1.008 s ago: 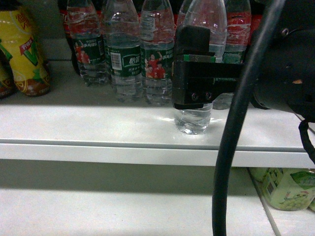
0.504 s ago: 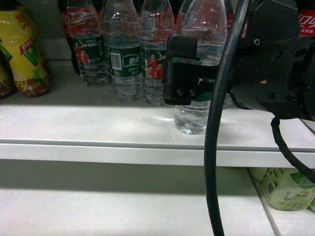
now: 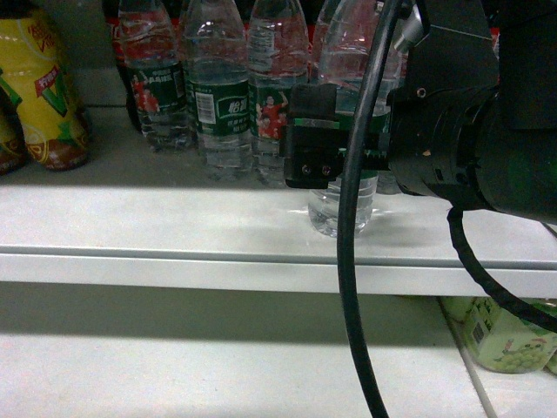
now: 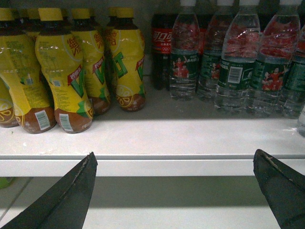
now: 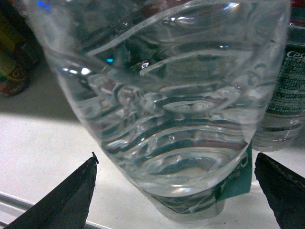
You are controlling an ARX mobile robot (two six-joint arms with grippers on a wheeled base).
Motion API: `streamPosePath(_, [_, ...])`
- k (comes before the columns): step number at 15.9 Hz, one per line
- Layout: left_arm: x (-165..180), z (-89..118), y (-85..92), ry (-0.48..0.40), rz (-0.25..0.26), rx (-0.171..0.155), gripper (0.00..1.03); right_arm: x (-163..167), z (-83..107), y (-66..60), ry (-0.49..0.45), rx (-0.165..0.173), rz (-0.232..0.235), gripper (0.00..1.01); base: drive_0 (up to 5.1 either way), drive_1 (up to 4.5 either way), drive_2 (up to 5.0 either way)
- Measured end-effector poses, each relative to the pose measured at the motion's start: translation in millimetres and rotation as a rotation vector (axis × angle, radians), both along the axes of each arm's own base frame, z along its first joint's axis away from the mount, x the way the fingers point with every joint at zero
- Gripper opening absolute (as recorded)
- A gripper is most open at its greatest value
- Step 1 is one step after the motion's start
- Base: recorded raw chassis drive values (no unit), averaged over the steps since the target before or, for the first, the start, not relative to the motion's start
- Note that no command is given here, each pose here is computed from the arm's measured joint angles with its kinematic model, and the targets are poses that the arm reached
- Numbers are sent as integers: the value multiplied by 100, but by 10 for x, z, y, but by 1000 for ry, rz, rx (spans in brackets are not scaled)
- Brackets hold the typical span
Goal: Move water from second to third shelf
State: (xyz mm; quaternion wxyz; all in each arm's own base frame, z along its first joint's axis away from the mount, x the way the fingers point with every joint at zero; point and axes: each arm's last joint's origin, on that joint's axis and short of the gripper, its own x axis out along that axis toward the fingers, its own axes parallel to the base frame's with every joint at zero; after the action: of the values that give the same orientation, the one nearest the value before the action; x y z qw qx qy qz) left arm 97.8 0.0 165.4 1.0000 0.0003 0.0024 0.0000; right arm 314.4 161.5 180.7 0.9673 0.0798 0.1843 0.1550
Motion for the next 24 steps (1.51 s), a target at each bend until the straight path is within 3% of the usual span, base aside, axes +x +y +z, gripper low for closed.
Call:
streamPosePath(8, [0,0,0,0,0,0,98,98,-38,103,-12,-40,-12,95,0,0,0])
streamPosePath(12, [0,0,0,0,0,0,98,81,-24,136,-36,-72,-6,54,0,0,0])
streamPosePath(14, [0,0,0,0,0,0,98,79,-18,136,-42,-84,-4,41,0,0,0])
streamPosePath(20, [0,0,0,0,0,0,98,31,-5,131,-53,-93,11,36,0,0,0])
streamPosePath(24, [0,0,0,0,0,0,98,-165,13,-19,-46,-81,38,36,0,0,0])
